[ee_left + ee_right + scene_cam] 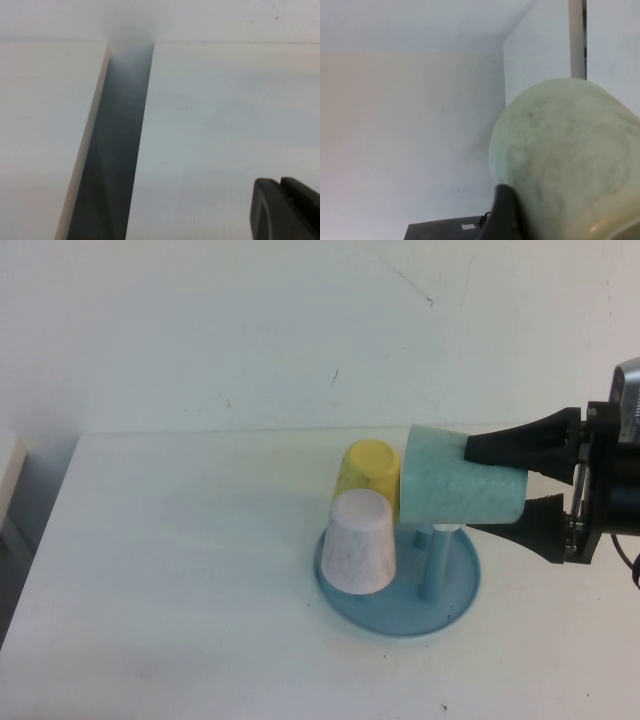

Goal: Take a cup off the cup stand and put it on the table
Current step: Hand over the cup

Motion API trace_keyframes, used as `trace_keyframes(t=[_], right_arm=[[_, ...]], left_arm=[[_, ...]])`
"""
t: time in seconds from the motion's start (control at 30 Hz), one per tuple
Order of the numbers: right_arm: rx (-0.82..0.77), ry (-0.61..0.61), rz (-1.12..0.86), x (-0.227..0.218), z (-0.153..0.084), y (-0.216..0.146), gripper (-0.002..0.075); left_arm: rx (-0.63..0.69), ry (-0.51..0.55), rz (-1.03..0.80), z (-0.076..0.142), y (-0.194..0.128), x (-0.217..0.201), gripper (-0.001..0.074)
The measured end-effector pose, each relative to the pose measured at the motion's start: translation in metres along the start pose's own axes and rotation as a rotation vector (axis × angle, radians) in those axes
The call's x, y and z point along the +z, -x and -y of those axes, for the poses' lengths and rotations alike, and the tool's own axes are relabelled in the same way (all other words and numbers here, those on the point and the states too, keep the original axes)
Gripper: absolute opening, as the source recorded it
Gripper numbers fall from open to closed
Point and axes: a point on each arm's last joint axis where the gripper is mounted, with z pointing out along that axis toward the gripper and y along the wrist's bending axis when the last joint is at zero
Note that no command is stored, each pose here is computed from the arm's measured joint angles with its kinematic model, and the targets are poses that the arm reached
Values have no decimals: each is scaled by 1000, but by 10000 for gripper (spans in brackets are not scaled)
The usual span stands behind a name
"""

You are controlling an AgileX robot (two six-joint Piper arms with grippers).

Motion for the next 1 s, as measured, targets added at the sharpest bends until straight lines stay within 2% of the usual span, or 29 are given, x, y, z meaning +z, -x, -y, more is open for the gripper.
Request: trace_keyframes(t=[0.13, 0.2, 0.27, 0.33, 0.37, 0.4, 0.47, 0.7, 0.87, 0.93, 1.0], right_arm=[[-11, 0, 0, 0, 0, 0, 594], [-26, 0, 0, 0, 0, 0, 594], [-43, 0, 0, 0, 0, 0, 594], [-47, 0, 0, 0, 0, 0, 594], [-51, 0, 0, 0, 0, 0, 594], [-51, 0, 0, 0, 0, 0, 594], [-53, 0, 0, 0, 0, 0, 594], [-53, 2, 1, 0, 0, 0, 594], [-57, 2, 1, 0, 0, 0, 594], [-73, 1, 1, 0, 0, 0, 594], [-82, 1, 1, 0, 0, 0, 594]], left_arm=[[7, 3, 4, 0, 0, 0, -3], [-93, -13, 38, 1, 3, 0, -3], [-343, -60, 92, 4, 8, 0, -4], [-709, -130, 160, 6, 16, -1, -3], [-832, -153, 183, 6, 19, -2, -3], [-944, -171, 211, 5, 22, -3, -3], [-1045, -177, 265, 2, 26, -4, -3], [-1091, -152, 353, -5, 31, -6, -3], [-1042, -166, 306, -1, 29, -4, -3], [-962, -174, 268, 2, 26, -4, -3], [-786, -204, 238, 9, 33, -8, -3]])
